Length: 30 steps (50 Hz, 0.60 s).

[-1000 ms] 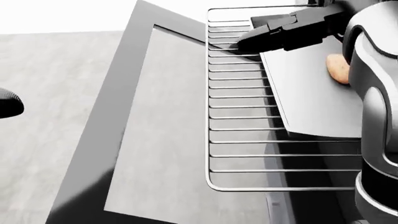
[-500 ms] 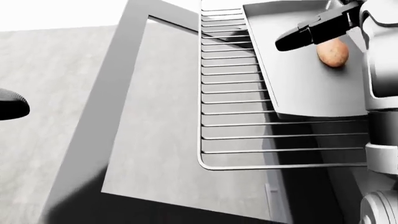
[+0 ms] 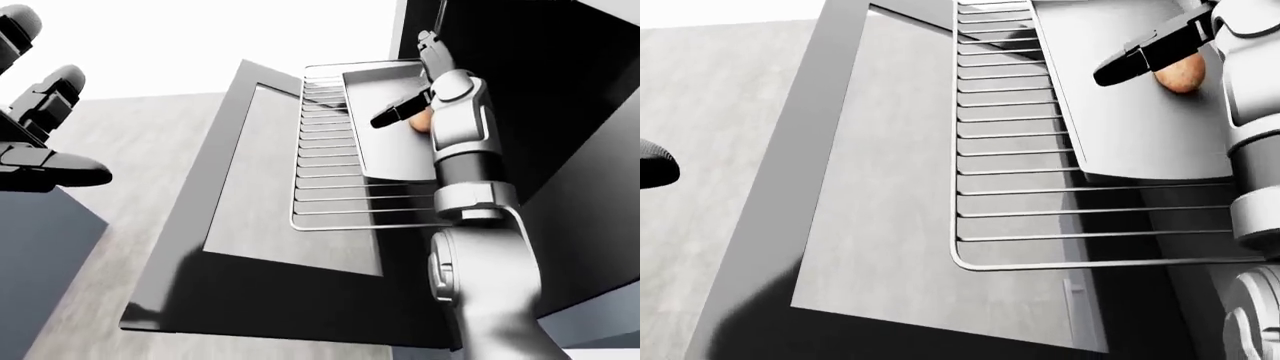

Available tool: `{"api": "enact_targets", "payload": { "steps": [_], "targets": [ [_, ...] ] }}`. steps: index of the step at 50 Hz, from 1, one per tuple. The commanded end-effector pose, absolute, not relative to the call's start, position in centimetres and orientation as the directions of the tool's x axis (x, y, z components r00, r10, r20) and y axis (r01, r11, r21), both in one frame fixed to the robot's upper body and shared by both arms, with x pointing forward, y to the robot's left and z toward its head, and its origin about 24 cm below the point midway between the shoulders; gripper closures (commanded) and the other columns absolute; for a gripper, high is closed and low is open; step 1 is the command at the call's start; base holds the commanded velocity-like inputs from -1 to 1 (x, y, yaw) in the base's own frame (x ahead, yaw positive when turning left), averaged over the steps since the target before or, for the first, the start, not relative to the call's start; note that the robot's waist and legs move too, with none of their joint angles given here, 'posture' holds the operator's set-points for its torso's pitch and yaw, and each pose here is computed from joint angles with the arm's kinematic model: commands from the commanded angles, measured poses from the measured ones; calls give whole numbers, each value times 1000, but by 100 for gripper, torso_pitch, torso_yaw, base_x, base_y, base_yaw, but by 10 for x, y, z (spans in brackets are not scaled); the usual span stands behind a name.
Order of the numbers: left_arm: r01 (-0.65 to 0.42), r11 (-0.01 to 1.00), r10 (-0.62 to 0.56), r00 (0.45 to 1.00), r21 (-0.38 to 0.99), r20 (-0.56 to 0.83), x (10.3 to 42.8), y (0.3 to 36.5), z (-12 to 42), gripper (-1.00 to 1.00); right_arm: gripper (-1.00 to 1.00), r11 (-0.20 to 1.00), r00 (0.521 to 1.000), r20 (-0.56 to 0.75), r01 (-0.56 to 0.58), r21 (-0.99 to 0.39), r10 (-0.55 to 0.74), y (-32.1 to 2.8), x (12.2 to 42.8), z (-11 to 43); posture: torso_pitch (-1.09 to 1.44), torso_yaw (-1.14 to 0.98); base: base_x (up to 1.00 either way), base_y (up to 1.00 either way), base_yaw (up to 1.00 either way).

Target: Pick the sweet potato from the oven and place it on the plate on the counter.

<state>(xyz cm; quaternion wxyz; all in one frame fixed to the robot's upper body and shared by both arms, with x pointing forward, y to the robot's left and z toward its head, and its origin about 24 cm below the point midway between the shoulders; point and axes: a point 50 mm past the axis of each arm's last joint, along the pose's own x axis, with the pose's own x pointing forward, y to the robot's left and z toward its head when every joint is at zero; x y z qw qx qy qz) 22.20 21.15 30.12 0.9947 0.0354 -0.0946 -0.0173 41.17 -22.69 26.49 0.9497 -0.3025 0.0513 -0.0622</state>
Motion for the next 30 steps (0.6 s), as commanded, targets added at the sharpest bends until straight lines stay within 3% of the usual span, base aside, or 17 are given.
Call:
{"api": "enact_targets", "payload": {
  "steps": [1,30],
  "targets": [
    [2,998,-19,966,66,257,218,214,313,-100,-100,791,989,63,147,-594,-136,-225,408,295,10,0,0,0,0],
    [-3,997,-15,969,72,248,216,215,311,-100,-100,739,983,50,168,-652,-179,-242,411,287,29,0,0,0,0]
  ]
}}
